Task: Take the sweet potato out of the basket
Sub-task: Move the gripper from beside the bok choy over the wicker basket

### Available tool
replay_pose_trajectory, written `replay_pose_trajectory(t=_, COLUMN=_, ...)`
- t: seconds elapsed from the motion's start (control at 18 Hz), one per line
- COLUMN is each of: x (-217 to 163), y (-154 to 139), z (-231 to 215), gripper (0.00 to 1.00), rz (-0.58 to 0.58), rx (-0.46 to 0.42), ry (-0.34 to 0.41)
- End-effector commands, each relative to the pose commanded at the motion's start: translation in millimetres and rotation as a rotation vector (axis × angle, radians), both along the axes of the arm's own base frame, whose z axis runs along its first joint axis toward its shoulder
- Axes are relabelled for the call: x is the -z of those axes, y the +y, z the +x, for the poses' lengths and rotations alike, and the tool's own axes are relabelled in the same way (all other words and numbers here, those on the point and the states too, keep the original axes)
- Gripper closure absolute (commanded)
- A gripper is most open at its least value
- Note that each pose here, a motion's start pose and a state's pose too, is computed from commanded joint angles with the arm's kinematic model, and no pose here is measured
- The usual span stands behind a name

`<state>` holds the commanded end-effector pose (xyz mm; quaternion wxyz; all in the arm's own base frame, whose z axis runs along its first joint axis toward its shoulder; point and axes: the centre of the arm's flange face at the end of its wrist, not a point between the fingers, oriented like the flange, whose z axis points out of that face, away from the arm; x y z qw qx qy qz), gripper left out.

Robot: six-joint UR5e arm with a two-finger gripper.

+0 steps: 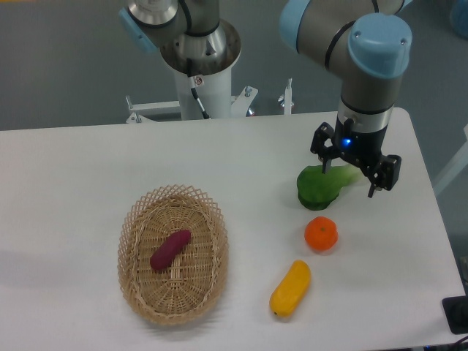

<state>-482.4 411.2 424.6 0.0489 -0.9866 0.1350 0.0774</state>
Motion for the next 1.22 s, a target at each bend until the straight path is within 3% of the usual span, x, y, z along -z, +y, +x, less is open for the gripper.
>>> replay_pose_trajectory(t=0.39, x=-1.7, y=-1.3, z=21.1, gripper=0.00, rz=0.005, rx=-0.022, ry=-0.013)
replay_pose_trajectory(t=0.72, x=13.0, y=-0.8, z=78.4, gripper=0.00, rz=0.098, rx=-0.139, ry=-0.125)
replay_pose_trajectory(t=1.22, x=79.0, y=99.6, z=195.6, gripper=0.00, rz=0.116, rx=-0.193, ry=-0.161)
